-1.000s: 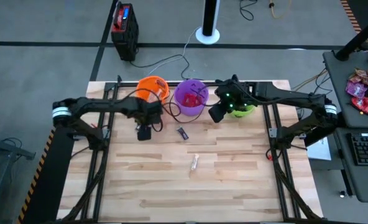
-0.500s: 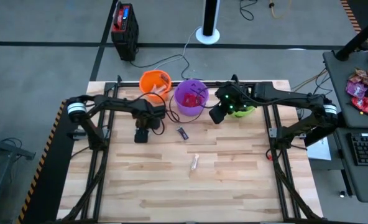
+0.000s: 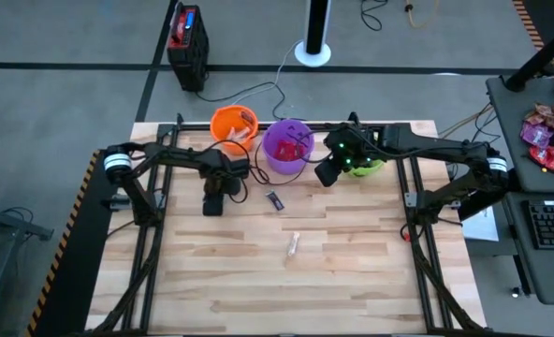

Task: Sort candy by brand, put in halloween buckets
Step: Put the brown chocolate bar into the green bucket

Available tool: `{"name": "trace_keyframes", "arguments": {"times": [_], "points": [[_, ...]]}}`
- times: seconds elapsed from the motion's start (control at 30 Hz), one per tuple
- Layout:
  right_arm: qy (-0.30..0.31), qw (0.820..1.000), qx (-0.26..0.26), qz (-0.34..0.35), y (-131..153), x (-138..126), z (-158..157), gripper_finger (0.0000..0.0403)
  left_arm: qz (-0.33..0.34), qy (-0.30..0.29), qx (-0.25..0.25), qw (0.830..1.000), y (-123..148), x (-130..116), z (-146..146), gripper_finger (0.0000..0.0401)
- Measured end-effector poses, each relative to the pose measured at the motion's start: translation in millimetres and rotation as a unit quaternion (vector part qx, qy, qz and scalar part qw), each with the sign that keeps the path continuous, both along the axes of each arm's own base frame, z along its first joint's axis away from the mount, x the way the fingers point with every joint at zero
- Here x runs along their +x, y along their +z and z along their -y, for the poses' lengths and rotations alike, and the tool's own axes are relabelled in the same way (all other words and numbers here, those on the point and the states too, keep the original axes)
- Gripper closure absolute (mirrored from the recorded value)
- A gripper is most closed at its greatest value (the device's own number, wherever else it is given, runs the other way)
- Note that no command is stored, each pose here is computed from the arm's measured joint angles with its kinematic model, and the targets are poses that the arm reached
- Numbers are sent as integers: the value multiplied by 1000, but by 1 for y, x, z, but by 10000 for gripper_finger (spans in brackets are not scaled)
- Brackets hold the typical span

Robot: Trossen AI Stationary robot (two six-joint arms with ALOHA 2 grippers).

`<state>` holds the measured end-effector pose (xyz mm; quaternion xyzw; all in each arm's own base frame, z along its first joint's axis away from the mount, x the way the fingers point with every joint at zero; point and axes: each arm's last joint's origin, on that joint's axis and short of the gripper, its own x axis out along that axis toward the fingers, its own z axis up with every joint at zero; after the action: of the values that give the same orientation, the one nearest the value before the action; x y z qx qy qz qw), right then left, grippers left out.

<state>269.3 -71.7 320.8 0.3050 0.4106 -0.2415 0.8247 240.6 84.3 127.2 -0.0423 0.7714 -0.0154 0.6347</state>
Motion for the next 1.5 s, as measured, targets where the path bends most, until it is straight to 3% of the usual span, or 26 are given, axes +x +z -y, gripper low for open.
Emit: {"name": "trace_keyframes", "arguments": {"times": [0.13,0.3,0.4,0.5,0.57,0.63,0.77,0.83,0.9,1.1,1.5], "points": [[3,1000,-2,-1,0,0,0,284,27,9,-78,997,15,-1,9,388],[4,1000,-3,-1,0,0,0,284,102,-1,-140,985,59,-4,17,397],[20,1000,-12,4,1,1,0,284,193,-13,-149,970,98,-3,19,398],[76,995,-34,53,7,10,-5,284,285,-27,-127,950,138,-1,19,399],[120,985,-60,110,14,21,-9,284,376,-35,-87,922,170,6,16,399],[164,965,-108,175,23,34,-14,284,470,-47,-50,880,203,12,14,399],[222,901,-222,300,44,57,-25,284,617,-52,32,784,257,23,8,400],[206,876,-266,347,54,62,-27,284,652,-35,68,754,275,25,6,400],[171,862,-303,369,62,64,-27,284,667,-26,87,740,285,26,4,400],[125,835,-371,387,75,63,-31,284,663,18,109,741,285,31,1,400],[102,844,-376,368,72,66,-29,284,668,32,90,738,277,56,2,401]]}}
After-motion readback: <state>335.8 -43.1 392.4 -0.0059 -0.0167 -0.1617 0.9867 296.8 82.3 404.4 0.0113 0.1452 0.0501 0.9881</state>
